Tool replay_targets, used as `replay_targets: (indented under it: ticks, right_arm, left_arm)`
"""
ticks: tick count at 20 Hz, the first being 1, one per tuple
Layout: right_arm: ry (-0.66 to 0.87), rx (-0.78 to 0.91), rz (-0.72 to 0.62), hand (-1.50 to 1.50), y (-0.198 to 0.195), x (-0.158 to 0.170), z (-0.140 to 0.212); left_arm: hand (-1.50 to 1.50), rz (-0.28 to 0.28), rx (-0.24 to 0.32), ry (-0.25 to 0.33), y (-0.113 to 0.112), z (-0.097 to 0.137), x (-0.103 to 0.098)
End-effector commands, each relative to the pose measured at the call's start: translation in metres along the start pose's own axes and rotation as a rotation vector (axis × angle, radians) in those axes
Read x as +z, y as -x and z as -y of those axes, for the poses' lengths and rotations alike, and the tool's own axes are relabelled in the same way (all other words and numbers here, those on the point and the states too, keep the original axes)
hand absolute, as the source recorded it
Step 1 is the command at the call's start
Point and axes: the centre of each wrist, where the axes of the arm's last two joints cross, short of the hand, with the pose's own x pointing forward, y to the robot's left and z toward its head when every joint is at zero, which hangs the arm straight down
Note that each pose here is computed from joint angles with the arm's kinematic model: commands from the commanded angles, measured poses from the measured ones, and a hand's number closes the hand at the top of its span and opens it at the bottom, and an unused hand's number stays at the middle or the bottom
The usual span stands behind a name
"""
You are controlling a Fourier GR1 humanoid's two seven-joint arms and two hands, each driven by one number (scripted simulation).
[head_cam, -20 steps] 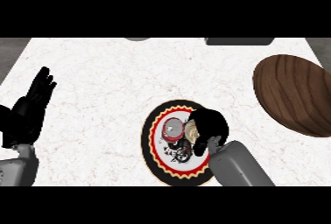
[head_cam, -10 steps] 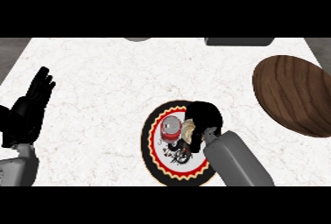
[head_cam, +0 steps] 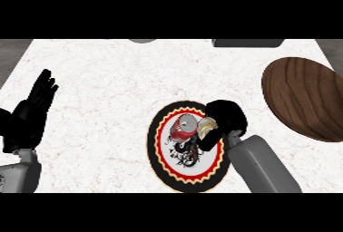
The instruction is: Pick the cupcake from the plate and place it in the bowl
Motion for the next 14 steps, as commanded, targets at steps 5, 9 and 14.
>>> replay_targets:
  ticks: [5,9,14]
  right_arm:
    - [0.210,0.064,-0.009,1.50,0.025,0.040,0.036]
    - [0.496,0.024,-0.015,1.50,0.007,0.069,0.096]
    - [0.747,-0.100,-0.034,1.50,0.008,0.111,0.157]
  left_arm:
    - [0.00,-0.003,-0.004,0.005,-0.004,-0.017,0.015]
    - [0.00,-0.022,0.000,-0.004,0.008,0.003,0.016]
    - [0.00,-0.022,-0.008,-0.017,0.013,-0.006,0.012]
